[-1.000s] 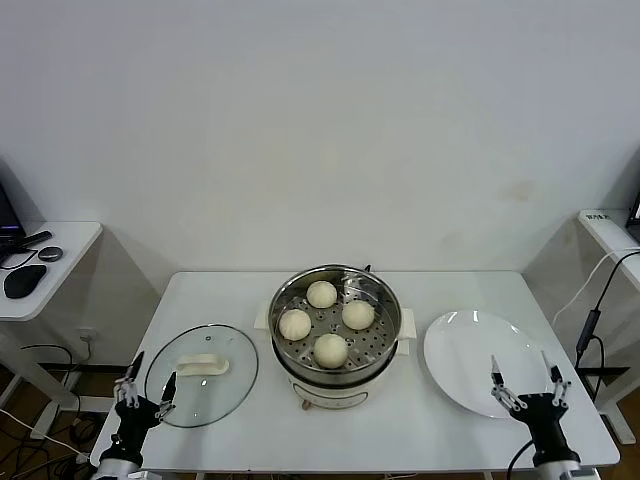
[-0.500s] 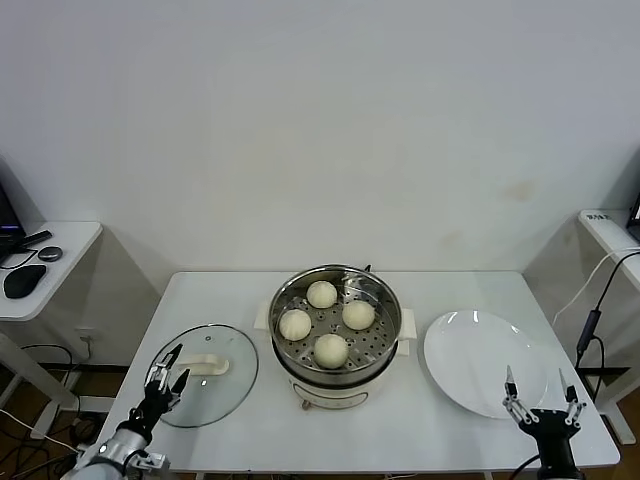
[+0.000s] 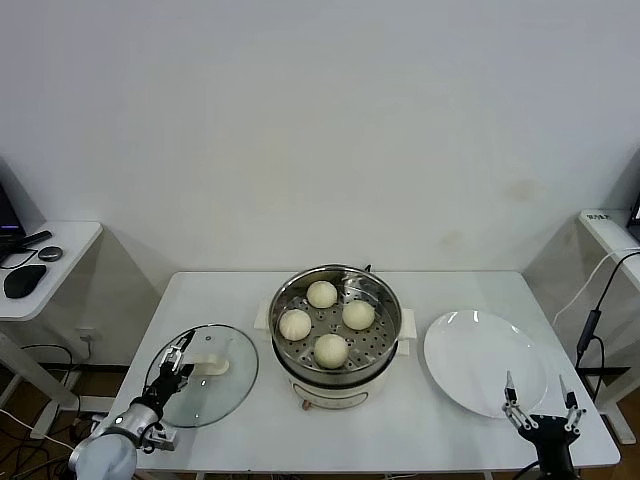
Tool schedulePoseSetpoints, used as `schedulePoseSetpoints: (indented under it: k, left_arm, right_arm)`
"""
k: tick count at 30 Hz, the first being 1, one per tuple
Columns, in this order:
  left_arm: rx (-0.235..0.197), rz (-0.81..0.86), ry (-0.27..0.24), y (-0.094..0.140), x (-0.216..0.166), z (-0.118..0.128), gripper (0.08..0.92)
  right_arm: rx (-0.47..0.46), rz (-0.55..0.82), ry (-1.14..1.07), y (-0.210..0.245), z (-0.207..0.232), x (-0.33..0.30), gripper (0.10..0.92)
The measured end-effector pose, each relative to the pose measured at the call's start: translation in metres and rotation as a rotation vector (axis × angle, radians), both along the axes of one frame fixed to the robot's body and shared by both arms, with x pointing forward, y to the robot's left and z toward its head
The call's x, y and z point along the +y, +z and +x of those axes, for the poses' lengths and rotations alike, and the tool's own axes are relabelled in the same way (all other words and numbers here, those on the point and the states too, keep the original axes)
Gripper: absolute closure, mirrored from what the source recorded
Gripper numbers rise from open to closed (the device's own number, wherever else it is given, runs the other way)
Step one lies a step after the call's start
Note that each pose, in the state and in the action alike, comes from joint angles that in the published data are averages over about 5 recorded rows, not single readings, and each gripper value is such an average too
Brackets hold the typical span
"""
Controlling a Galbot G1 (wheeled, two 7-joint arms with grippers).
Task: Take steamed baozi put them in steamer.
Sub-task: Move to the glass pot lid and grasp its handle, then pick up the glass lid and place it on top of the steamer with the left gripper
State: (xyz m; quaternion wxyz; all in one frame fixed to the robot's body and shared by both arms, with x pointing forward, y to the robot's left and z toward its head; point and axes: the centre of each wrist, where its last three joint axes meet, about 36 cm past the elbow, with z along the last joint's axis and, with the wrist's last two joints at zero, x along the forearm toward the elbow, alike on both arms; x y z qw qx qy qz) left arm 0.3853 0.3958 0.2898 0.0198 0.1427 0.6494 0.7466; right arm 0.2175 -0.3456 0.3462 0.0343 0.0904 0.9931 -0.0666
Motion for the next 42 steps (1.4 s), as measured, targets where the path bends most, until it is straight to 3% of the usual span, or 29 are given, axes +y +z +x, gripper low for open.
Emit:
schedulePoseSetpoints:
  k: [4, 15, 25, 33, 42]
  left_arm:
    - [0.006, 0.005, 0.0, -0.004, -0.002, 0.008, 0.225]
    - [0.028, 0.002, 0.026, -0.016, -0.003, 0.013, 0.544]
    - [-0.02, -0.036, 0.068, -0.006, 0.002, 0.005, 0.802]
    - [-0.085, -0.063, 0.111, 0.04, 0.005, -0.015, 0.83]
    - [-0.179, -0.079, 0.15, 0.137, -0.001, -0.017, 0.83]
  right_arm:
    - [0.001, 0.001, 0.002, 0.0, 0.0, 0.001, 0.2]
    - [-0.003, 0.003, 0.016, 0.001, 0.0, 0.004, 0.2]
    - [-0.009, -0.007, 0.043, 0.005, 0.002, 0.006, 0.2]
    - [-0.002, -0.02, 0.068, 0.007, 0.004, 0.008, 0.2]
    - [0.017, -0.033, 0.11, 0.001, 0.009, 0.014, 0.2]
